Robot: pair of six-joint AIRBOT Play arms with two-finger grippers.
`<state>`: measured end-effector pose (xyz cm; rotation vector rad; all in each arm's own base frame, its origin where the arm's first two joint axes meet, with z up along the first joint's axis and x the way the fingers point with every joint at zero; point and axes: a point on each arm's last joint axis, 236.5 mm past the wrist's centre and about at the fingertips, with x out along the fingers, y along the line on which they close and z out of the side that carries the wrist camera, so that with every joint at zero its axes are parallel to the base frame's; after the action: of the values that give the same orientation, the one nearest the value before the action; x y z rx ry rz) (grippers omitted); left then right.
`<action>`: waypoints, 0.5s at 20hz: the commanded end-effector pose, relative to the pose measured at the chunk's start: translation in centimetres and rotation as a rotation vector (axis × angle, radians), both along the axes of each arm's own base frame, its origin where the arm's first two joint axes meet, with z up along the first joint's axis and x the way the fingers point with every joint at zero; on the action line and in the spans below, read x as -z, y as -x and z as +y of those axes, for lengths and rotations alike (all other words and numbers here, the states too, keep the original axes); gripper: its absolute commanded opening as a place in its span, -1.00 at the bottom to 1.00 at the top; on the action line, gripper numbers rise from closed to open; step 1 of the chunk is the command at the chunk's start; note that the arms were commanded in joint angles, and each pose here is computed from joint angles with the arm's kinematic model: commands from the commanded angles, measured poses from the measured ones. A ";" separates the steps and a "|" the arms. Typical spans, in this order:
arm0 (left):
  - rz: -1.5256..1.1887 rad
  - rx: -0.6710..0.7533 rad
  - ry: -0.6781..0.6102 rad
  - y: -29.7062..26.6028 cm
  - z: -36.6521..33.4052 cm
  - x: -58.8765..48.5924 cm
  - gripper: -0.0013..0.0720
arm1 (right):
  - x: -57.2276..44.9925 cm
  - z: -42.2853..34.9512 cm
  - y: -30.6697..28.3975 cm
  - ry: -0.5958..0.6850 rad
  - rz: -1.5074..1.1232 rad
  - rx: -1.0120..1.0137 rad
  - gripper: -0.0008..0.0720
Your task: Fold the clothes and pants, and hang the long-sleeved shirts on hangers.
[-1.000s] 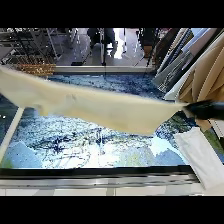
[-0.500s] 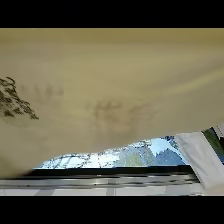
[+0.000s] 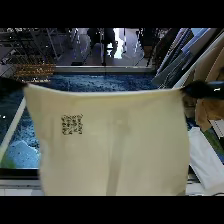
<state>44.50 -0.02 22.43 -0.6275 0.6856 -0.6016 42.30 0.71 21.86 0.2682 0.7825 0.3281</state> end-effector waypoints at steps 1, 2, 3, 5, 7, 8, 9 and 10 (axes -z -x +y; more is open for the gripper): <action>0.297 -0.111 -0.154 -5.4 1.7 17.6 -0.95 | 16.1 -0.5 -6.7 0.004 0.172 0.106 -0.93; 0.335 -0.171 -0.143 -7.0 2.7 20.7 -0.95 | 19.1 -0.9 -8.6 -0.006 0.182 0.150 -0.93; 0.368 -0.206 -0.128 -8.2 3.5 23.2 -0.95 | 21.3 -1.5 -10.2 -0.030 0.194 0.207 -0.93; 0.402 -0.205 -0.114 -9.4 3.9 25.5 -0.95 | 24.3 -1.7 -12.1 -0.077 0.217 0.249 -0.93; 0.393 -0.183 -0.113 -10.0 3.9 25.1 -0.95 | 24.7 -1.3 -12.8 -0.094 0.232 0.237 -0.93; 0.388 -0.163 -0.113 -10.0 3.7 24.4 -0.95 | 24.3 -1.2 -12.7 -0.095 0.235 0.225 -0.93; 0.390 -0.131 -0.111 -9.6 3.2 23.6 -0.95 | 23.9 -0.8 -12.3 -0.092 0.253 0.199 -0.93; 0.402 -0.092 -0.105 -8.9 2.6 23.1 -0.95 | 23.9 -0.4 -11.6 -0.086 0.285 0.168 -0.93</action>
<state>53.91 3.18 -0.34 -0.6993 0.9989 -0.3128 54.15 -0.29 -0.90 0.4687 0.9647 0.1431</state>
